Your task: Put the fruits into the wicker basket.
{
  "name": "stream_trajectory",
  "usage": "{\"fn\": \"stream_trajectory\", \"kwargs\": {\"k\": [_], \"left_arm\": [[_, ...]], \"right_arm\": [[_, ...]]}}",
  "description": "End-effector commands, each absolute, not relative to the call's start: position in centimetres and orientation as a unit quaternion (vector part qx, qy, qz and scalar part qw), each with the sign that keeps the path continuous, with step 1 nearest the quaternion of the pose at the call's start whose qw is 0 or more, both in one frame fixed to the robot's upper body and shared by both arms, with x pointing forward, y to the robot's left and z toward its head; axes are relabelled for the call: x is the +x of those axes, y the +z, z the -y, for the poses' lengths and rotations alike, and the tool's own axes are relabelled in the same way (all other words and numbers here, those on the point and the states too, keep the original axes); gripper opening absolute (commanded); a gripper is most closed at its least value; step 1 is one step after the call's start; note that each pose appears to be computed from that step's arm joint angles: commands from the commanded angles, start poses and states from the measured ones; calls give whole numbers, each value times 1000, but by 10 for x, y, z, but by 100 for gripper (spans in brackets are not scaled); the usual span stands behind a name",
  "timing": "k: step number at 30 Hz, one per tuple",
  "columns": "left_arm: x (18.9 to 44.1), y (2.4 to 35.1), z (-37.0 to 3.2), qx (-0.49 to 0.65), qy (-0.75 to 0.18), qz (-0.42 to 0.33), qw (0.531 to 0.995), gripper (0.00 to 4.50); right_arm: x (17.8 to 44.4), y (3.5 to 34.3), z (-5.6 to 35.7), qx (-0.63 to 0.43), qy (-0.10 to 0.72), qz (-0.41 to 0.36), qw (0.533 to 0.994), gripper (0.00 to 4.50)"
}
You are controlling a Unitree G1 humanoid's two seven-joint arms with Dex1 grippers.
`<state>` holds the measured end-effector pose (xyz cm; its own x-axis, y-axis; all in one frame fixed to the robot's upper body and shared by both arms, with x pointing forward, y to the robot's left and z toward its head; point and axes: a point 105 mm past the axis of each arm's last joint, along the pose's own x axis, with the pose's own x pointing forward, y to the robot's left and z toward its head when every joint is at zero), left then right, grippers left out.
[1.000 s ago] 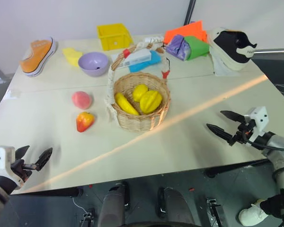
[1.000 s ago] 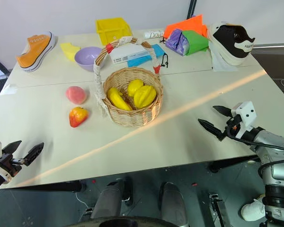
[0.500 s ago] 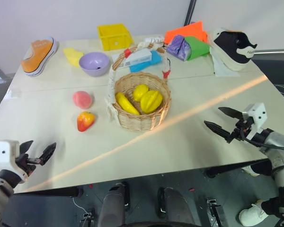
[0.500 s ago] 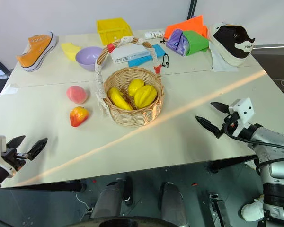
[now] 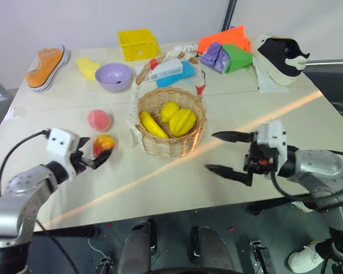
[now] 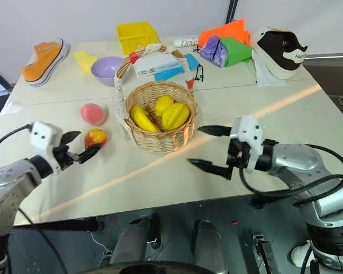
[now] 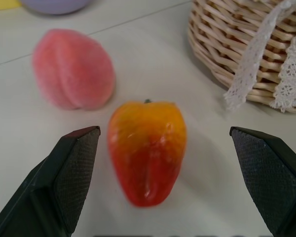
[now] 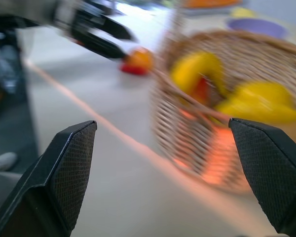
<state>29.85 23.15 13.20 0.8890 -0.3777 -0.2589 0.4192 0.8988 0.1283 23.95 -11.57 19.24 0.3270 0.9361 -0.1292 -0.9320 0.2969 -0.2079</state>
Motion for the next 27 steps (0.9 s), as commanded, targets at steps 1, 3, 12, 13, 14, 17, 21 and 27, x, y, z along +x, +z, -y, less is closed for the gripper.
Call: {"fn": "stream_trajectory", "kwargs": {"k": [1,3,12,13,14,17,21,27], "left_arm": [[309,127,-232,112,-197,-126,966,450],[314,120,-231,124,-196,-137,963,450],[323,113,-235,114,-183,-140,966,426],[323,116,-236,113,-182,-134,968,397],[323,117,-236,113,-181,-130,968,373],[321,121,-238,115,-183,-124,969,231],[314,125,-245,121,-174,-121,970,231],[278,166,-236,97,-246,-67,962,231]], "right_arm": [[227,201,98,-115,608,32,785,448],[224,200,92,-109,614,35,781,448],[219,192,89,-108,615,31,781,449],[218,191,89,-108,615,31,780,450],[218,191,89,-109,615,31,780,450],[219,190,88,-111,615,31,780,450],[219,190,87,-115,616,33,779,450],[224,195,90,-124,610,37,782,450]]}}
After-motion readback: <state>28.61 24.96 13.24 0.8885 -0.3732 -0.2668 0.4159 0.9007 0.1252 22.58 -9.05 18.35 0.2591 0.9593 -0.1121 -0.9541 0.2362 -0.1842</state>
